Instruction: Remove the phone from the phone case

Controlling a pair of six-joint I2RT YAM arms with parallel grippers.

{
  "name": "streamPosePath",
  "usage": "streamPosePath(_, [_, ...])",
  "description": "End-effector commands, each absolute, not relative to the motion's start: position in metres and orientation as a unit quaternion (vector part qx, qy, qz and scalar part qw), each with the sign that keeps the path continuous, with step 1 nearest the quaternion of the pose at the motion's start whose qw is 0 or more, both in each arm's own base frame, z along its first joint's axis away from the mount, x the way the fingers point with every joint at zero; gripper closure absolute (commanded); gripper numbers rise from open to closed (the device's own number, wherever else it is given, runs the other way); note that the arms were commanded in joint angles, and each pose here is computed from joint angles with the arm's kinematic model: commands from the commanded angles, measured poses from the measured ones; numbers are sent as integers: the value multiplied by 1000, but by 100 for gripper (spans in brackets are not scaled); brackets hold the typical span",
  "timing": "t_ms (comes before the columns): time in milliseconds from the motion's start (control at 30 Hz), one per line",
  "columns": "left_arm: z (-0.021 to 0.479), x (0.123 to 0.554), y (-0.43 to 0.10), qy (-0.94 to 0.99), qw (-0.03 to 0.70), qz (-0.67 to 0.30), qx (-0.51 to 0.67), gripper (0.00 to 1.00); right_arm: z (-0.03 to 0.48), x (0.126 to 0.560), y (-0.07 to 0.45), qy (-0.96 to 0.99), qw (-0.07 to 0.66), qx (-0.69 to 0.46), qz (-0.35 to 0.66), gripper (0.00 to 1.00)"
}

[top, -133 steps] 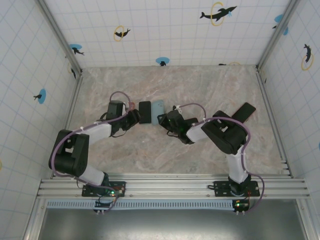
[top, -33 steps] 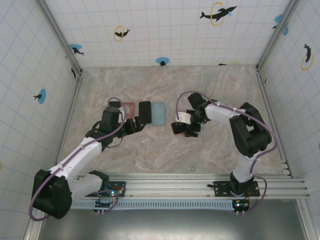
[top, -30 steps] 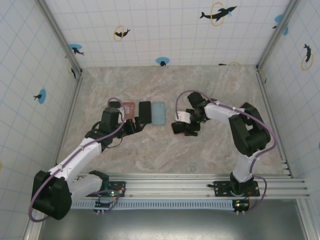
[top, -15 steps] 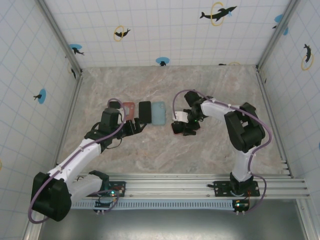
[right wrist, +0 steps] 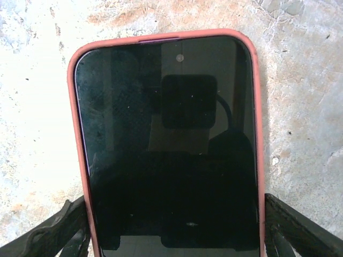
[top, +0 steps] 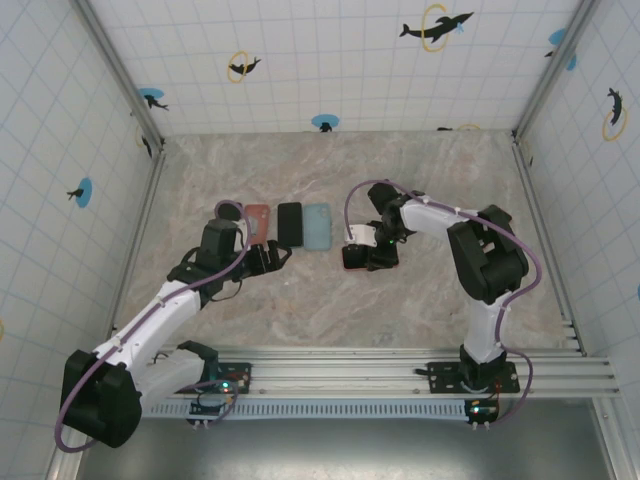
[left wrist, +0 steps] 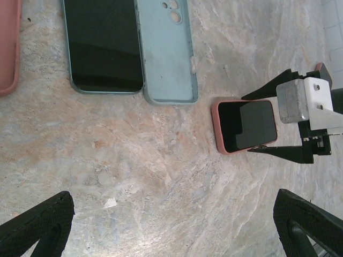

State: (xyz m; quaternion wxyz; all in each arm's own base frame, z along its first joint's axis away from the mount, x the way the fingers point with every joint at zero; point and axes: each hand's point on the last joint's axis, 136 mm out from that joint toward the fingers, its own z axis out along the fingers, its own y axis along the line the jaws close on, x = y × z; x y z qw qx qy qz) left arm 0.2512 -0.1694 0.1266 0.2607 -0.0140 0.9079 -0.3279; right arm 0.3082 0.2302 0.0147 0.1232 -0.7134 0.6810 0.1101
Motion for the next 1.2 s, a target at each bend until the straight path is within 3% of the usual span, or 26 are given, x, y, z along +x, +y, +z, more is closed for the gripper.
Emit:
streamPosePath(0, [122, 247, -169, 911, 257, -321, -5, 2, 3, 300, 219, 695, 98, -705, 108, 35])
streamPosePath(267, [134, 257, -178, 898, 270, -347, -12, 2, 45, 321, 233, 739, 187, -632, 139, 46])
streamPosePath(700, [165, 271, -233, 861, 327, -387, -38, 9, 121, 329, 247, 805, 351, -404, 256, 54])
streamPosePath(900, [185, 283, -272, 844, 358, -398, -24, 14, 143, 316, 248, 806, 374, -347, 298, 55])
streamPosePath(1167, [196, 291, -335, 836, 341, -428, 29, 25, 152, 300, 251, 804, 370, -331, 328, 56])
